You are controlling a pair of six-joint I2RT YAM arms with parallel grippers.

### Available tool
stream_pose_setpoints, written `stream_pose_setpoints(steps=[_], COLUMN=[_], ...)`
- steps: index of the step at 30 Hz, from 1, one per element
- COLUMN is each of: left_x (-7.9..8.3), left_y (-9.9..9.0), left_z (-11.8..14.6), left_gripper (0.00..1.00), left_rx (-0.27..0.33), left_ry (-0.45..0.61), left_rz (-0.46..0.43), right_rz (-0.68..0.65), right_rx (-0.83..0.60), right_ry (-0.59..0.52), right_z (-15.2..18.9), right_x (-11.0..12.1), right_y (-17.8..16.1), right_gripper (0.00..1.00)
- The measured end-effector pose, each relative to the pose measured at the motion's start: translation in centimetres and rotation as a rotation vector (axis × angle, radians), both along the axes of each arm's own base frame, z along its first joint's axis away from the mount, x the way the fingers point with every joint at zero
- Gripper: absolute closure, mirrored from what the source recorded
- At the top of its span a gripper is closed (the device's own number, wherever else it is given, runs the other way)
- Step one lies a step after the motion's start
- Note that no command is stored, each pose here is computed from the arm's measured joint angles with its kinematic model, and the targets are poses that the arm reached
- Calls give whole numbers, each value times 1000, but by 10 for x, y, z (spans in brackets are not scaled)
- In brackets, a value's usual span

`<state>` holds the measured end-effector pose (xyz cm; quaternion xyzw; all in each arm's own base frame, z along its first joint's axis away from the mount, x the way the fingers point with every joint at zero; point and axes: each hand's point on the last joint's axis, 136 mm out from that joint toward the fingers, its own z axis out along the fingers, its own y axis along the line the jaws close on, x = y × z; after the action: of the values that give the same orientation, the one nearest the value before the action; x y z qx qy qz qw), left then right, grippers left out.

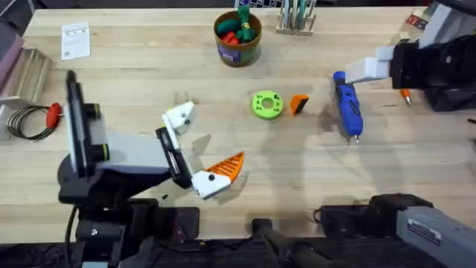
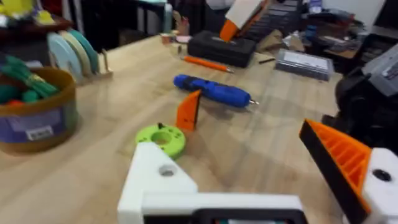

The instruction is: Pick up the gripper from the table and insert it into the empty holder that is missing its gripper. Then pick up a screw, insert it into the mounting hole, and use the screwdriver to tighten it. Finally, clean up the table by picking up the vegetable and placing it into the bucket.

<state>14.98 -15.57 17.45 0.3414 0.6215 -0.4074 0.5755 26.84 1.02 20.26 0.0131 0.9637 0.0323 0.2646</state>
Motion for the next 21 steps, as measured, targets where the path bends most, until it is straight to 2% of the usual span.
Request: stream_pose_setpoints(steps=[5, 21], left_x=[-7, -13], left_y=[-3, -5], left_z=[-15, -15], left_gripper=[15, 15], left_rx=[11, 56], left_ry=[75, -26], left_rz=[-38, -82], right_rz=[0, 0], right_rx=[0, 0], right_ry=[0, 0], right_z=[0, 0], right_x=[0, 0], right_y=[0, 0], right_gripper=[9, 8])
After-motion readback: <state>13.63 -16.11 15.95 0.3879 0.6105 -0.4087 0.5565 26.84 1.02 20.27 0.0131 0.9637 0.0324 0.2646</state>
